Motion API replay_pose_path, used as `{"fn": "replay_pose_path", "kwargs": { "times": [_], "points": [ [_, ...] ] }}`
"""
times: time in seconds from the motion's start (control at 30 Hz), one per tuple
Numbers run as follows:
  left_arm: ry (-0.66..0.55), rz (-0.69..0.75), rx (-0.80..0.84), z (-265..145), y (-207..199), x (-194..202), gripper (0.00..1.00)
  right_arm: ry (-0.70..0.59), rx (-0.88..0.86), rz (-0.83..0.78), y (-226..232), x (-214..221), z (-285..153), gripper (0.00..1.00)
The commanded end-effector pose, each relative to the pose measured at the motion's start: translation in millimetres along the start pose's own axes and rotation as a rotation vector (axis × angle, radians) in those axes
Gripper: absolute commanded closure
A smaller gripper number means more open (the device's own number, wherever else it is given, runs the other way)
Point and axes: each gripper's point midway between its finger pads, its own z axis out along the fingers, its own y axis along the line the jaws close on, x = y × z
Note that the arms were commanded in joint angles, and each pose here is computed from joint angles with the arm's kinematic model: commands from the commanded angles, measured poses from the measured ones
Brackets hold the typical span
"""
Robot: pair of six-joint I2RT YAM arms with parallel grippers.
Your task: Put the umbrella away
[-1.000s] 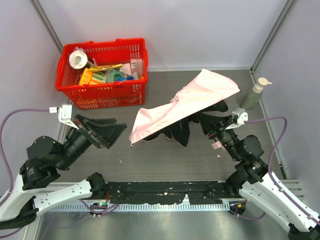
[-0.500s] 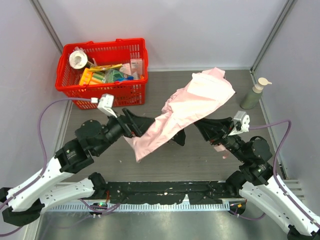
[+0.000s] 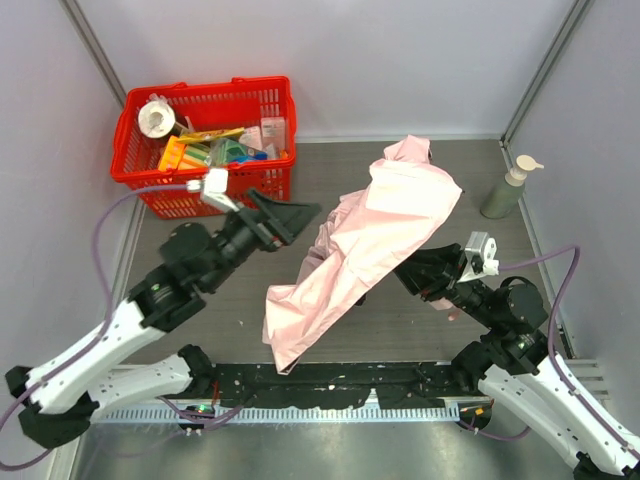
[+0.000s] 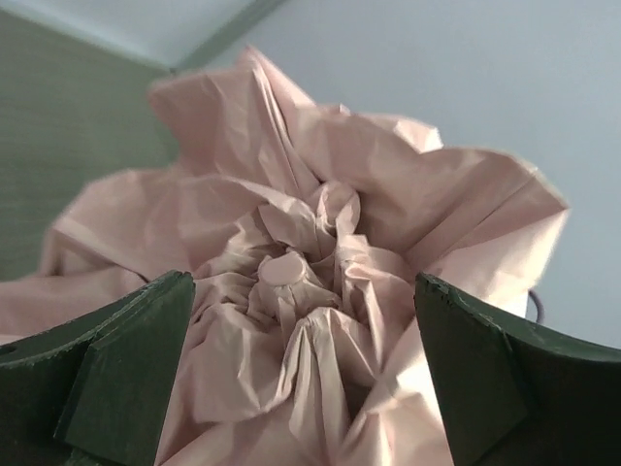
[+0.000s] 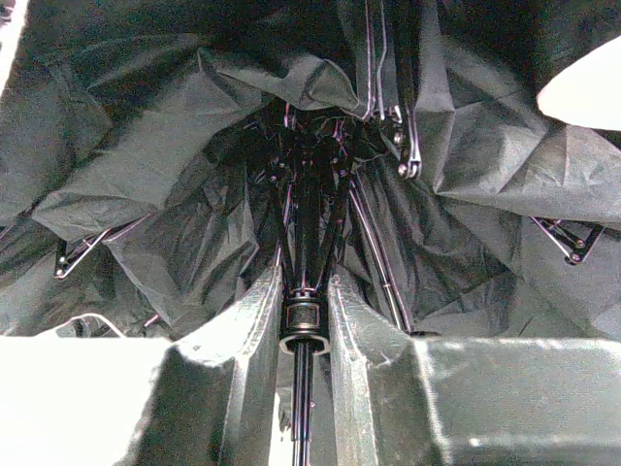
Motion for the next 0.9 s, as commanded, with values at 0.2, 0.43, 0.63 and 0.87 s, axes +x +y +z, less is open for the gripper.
{"fn": "replay_pose_path", "kwargs": {
  "times": [0.2,0.43,0.63,0.87],
  "points": [
    [0.34,-0.152,0.363,40,-44,78,0.0,-0.124,-0.064,-0.026,13,-41,7,0.99],
    [0.359,-0.093,0.462,59,-57,86,0.62,-0.044,-0.084,0.043,15,-17,10,0.99],
    [0.248,0.254,0.228,61,-18,59,1.0,0.255,0.241,0.299,-26,42,-2,0.64],
    [0.089,0.653,0.014,28,37,13,1.0,0.533,0.579,0.424,-47,81,-63,0.45]
  ]
}}
